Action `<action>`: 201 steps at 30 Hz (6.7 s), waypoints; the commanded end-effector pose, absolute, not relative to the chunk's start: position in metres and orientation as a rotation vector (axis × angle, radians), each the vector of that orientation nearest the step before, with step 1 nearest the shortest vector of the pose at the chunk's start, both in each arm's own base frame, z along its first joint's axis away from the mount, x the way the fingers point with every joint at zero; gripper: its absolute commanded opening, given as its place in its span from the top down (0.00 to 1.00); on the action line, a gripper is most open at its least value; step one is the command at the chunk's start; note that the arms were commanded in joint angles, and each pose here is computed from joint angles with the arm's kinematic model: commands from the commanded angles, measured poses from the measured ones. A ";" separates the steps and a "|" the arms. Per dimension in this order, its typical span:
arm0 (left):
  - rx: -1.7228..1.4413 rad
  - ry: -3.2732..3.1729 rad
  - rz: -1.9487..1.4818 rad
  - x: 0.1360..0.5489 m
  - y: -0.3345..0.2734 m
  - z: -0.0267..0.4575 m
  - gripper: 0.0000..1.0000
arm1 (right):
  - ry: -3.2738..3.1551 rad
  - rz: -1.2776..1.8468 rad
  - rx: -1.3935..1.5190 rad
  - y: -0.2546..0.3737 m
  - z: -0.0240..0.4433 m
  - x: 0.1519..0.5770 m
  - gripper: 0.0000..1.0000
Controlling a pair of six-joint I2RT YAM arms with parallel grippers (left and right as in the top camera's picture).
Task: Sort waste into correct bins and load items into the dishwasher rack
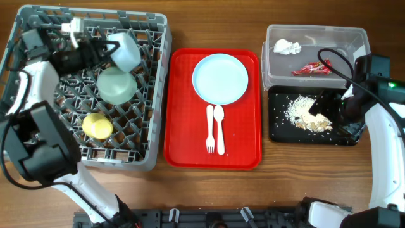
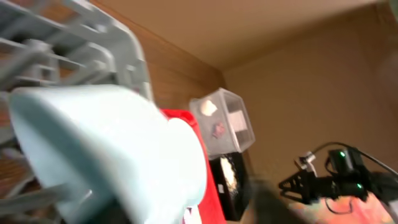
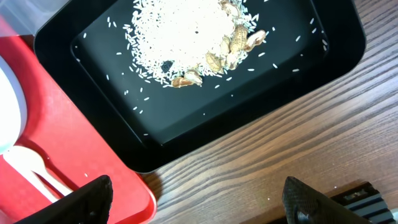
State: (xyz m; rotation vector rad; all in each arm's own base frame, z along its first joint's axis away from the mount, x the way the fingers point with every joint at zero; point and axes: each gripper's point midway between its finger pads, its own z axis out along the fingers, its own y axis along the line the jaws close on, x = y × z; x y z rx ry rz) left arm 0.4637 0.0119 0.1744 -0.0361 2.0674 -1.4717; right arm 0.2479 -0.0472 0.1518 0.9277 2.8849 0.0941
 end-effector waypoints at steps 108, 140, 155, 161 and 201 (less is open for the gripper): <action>0.103 2.915 -0.211 0.300 -0.168 0.140 0.96 | 2.969 0.096 0.819 -0.044 0.155 0.234 0.00; 0.117 2.789 -0.494 0.327 -0.208 0.152 0.19 | 2.969 0.097 0.821 -0.043 0.155 0.234 0.00; 0.083 3.012 -0.002 0.286 -0.269 -0.009 0.34 | 2.969 0.097 0.820 -0.043 0.155 0.234 0.01; 0.084 3.015 0.002 0.285 -0.269 -0.010 0.78 | 2.969 0.097 0.820 -0.043 0.155 0.234 0.00; -0.199 2.783 -0.296 0.355 -0.097 0.153 0.78 | 2.978 0.096 0.794 -0.043 0.154 0.234 0.00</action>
